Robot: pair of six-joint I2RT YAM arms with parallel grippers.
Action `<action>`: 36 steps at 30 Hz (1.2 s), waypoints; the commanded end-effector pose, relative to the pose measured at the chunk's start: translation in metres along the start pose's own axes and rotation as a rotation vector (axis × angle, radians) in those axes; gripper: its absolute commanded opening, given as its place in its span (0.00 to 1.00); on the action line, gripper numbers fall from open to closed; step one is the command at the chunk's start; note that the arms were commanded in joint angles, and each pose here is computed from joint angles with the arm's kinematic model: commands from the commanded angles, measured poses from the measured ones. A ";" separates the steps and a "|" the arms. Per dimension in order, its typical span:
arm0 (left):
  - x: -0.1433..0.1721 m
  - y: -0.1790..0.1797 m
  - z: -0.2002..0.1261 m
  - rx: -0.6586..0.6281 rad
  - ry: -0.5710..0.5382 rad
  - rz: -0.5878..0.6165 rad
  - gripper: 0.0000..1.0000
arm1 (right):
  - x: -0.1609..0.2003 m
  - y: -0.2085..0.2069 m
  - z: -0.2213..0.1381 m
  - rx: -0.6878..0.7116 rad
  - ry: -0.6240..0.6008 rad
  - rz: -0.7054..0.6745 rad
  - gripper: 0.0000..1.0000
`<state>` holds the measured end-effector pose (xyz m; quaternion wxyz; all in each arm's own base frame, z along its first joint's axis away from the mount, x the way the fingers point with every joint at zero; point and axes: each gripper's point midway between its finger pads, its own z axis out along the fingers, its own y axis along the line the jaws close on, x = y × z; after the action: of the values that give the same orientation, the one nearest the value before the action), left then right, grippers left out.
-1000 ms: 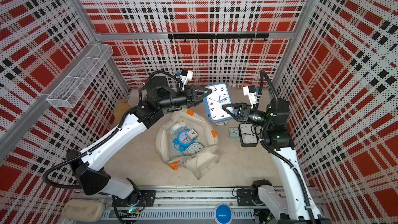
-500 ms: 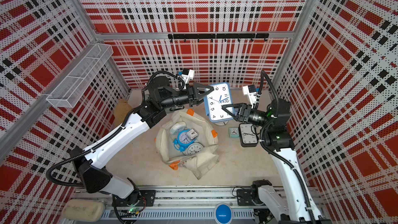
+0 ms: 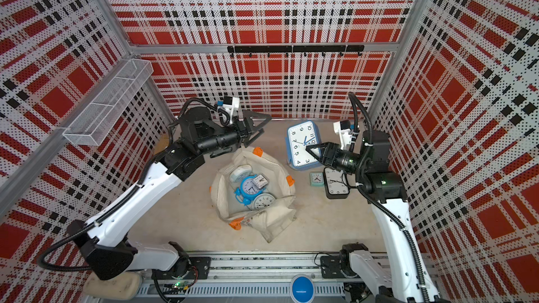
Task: Take the alarm clock out of the canvas bag
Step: Place the alarm at the center of the board.
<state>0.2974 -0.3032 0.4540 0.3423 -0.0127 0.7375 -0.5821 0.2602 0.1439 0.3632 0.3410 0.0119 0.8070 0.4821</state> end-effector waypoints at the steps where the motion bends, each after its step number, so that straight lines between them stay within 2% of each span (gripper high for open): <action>1: 0.000 0.015 -0.032 -0.145 -0.028 0.091 0.99 | 0.013 -0.040 -0.003 0.195 0.041 -0.087 0.24; 7: 0.012 0.046 -0.045 -0.199 -0.012 0.036 0.99 | 0.048 -0.111 0.011 0.365 0.170 -0.079 0.24; 14: 0.019 0.055 -0.037 -0.202 0.014 0.011 0.99 | 0.086 -0.176 0.042 0.431 0.273 -0.044 0.24; 20: 0.020 0.057 -0.035 -0.207 0.011 -0.007 0.99 | 0.098 -0.209 0.079 0.423 0.330 -0.021 0.23; 27: 0.022 0.061 -0.032 -0.224 0.010 -0.016 0.99 | 0.109 -0.225 0.114 0.412 0.395 -0.018 0.25; 34: 0.023 0.056 -0.027 -0.211 0.016 -0.013 0.99 | 0.112 -0.248 0.116 0.501 0.402 -0.017 0.41; 36: 0.023 0.056 -0.027 -0.209 0.016 -0.013 0.99 | 0.112 -0.253 0.114 0.528 0.402 -0.018 0.53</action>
<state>0.2853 -0.2705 0.3908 0.3214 -0.0460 0.8031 -0.4997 0.3109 0.1459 0.0781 0.1587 -0.0083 0.9460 0.2826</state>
